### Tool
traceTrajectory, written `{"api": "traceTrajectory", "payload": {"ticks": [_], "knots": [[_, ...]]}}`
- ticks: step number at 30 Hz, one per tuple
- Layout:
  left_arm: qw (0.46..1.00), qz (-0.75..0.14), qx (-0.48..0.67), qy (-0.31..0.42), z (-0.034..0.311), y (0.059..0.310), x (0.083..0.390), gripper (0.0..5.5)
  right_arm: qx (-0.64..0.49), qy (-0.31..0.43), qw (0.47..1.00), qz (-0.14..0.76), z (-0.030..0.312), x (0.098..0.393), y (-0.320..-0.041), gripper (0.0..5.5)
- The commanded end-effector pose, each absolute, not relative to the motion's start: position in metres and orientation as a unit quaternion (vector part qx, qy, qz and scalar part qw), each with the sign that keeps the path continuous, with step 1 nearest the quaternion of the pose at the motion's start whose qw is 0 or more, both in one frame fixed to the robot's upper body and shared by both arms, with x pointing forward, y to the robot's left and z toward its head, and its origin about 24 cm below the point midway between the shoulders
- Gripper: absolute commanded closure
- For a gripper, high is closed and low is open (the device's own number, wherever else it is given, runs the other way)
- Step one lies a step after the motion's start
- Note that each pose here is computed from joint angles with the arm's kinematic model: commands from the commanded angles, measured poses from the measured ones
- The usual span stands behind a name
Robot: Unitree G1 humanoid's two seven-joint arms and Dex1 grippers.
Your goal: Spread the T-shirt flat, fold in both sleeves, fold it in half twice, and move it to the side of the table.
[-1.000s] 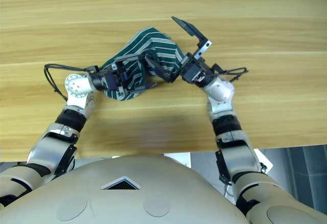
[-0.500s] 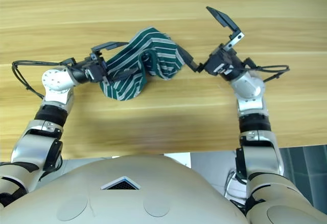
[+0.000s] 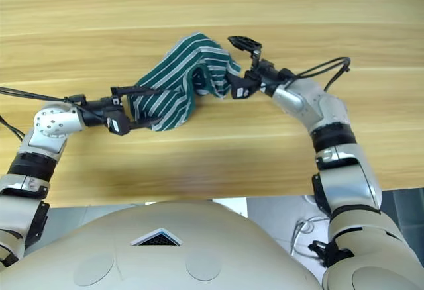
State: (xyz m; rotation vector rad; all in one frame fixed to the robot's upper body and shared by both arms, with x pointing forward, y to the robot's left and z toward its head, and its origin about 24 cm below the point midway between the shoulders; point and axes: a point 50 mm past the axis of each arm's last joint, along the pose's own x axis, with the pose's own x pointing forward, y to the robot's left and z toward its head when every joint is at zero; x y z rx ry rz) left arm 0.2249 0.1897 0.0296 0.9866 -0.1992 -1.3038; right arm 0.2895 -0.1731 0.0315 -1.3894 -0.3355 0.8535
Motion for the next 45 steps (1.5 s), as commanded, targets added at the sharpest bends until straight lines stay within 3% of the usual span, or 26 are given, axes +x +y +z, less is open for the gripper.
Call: {"api": "traceTrajectory", "payload": {"ticks": [1, 6, 11, 18, 28, 34, 39, 42, 45], "knots": [[0.648, -0.536, 0.54, -0.035, 0.023, 0.209, 0.246, 1.98, -0.635, -0.138, 0.646, 0.4, 0.025, 0.286, -0.172, 0.1], [0.595, -0.575, 0.561, 0.001, 0.001, 0.208, 0.232, 1.98, -0.649, -0.128, 0.627, 0.411, 0.024, 0.281, -0.18, 0.1], [0.554, -0.6, 0.572, 0.074, 0.01, 0.234, 0.224, 1.98, -0.675, -0.098, 0.611, 0.403, 0.03, 0.276, -0.206, 0.1], [0.571, -0.527, 0.62, 0.11, 0.031, 0.265, 0.242, 1.98, -0.693, -0.074, 0.619, 0.362, 0.046, 0.272, -0.239, 0.1], [0.638, -0.532, 0.555, 0.039, 0.055, 0.257, 0.243, 1.98, -0.641, -0.13, 0.658, 0.373, 0.075, 0.247, -0.232, 0.1], [0.669, -0.479, 0.568, 0.021, 0.087, 0.279, 0.253, 1.98, -0.577, -0.159, 0.69, 0.407, 0.088, 0.224, -0.223, 0.1], [0.66, -0.483, 0.575, -0.024, 0.097, 0.268, 0.246, 1.98, -0.549, -0.156, 0.675, 0.468, 0.077, 0.2, -0.21, 0.1], [0.645, -0.552, 0.527, -0.046, 0.085, 0.241, 0.221, 1.98, -0.543, -0.116, 0.66, 0.506, 0.069, 0.19, -0.207, 0.1], [0.609, -0.62, 0.494, -0.018, 0.063, 0.225, 0.198, 1.98, -0.551, -0.076, 0.644, 0.525, 0.059, 0.19, -0.206, 0.1]]}}
